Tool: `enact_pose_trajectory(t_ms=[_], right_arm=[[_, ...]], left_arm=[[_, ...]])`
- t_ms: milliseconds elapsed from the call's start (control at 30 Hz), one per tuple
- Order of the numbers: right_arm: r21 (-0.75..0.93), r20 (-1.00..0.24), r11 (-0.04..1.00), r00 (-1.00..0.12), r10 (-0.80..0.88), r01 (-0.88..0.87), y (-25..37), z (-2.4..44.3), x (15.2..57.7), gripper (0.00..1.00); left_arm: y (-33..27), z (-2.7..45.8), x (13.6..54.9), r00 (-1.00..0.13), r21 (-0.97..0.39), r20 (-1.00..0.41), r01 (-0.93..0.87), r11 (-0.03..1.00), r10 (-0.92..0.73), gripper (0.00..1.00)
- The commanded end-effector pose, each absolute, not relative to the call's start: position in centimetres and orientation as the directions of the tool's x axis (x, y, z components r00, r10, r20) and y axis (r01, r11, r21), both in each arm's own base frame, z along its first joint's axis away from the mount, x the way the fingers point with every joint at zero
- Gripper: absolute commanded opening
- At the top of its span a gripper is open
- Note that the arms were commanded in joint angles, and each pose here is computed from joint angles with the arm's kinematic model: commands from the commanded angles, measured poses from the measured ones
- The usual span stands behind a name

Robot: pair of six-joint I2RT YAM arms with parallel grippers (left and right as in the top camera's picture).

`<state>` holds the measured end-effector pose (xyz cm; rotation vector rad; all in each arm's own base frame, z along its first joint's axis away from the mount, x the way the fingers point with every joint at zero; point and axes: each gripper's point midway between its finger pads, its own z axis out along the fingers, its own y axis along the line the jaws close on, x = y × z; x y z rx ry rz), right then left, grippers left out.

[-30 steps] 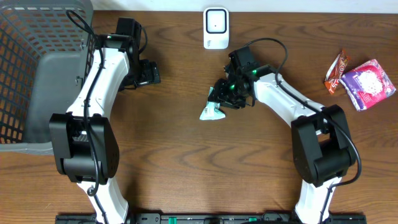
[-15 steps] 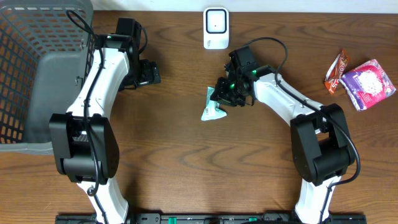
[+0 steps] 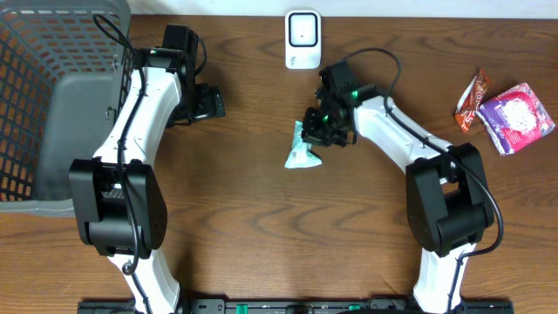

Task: Scan the item barcode

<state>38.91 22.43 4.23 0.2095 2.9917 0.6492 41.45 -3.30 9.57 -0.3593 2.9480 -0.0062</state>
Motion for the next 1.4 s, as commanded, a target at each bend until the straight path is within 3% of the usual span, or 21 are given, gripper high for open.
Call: enact_pose_trajectory(t_ms=[0, 100, 200, 367, 833, 900, 1000, 1067, 1233, 1367], right_arm=[[0.128, -0.282, 0.991, -0.956, 0.085, 0.050, 17.8, 8.0, 43.3, 0.01], [-0.152, -0.397, 0.983, -0.917, 0.032, 0.100, 14.2, 10.5, 44.4, 0.01], [-0.423, -0.485, 0.890, -0.872, -0.064, 0.170, 11.2, 12.8, 44.6, 0.01], [-0.566, -0.497, 0.801, -0.856, -0.143, 0.195, 10.0, 11.6, 43.5, 0.01], [-0.537, -0.461, 0.839, -0.864, -0.202, 0.089, 12.9, 3.8, 40.3, 0.01], [-0.528, -0.452, 0.847, -0.866, -0.213, 0.067, 13.7, 3.3, 39.9, 0.08], [-0.518, -0.454, 0.854, -0.862, -0.224, 0.051, 14.6, 3.6, 39.8, 0.32], [-0.513, -0.459, 0.856, -0.860, -0.222, 0.053, 14.9, 4.5, 40.2, 0.43], [-0.454, -0.457, 0.886, -0.879, -0.139, 0.096, 14.9, 9.0, 41.8, 0.45], [-0.185, -0.344, 0.982, -0.933, -0.102, -0.039, 18.0, 11.2, 42.1, 0.50]], left_arm=[[-2.9, 9.2, 40.9, -0.957, -0.007, -0.154, -0.246, 0.969, -0.244, 0.98], [-2.9, 9.2, 40.9, -0.958, -0.007, -0.154, -0.245, 0.969, -0.243, 0.98], [-2.9, 9.2, 40.9, -0.957, -0.007, -0.154, -0.246, 0.969, -0.244, 0.98], [-2.9, 9.2, 40.9, -0.957, -0.007, -0.154, -0.246, 0.969, -0.244, 0.98], [-2.9, 9.2, 40.9, -0.957, -0.007, -0.154, -0.246, 0.969, -0.244, 0.98], [-2.9, 9.2, 40.9, -0.957, -0.007, -0.154, -0.246, 0.969, -0.244, 0.98], [-2.9, 9.2, 40.9, -0.957, -0.007, -0.154, -0.246, 0.969, -0.244, 0.98], [-2.9, 9.2, 40.9, -0.957, -0.007, -0.154, -0.246, 0.969, -0.244, 0.98], [-2.9, 9.2, 40.9, -0.957, -0.007, -0.154, -0.246, 0.969, -0.244, 0.98], [-2.9, 9.2, 40.9, -0.957, -0.007, -0.154, -0.246, 0.969, -0.244, 0.98]])
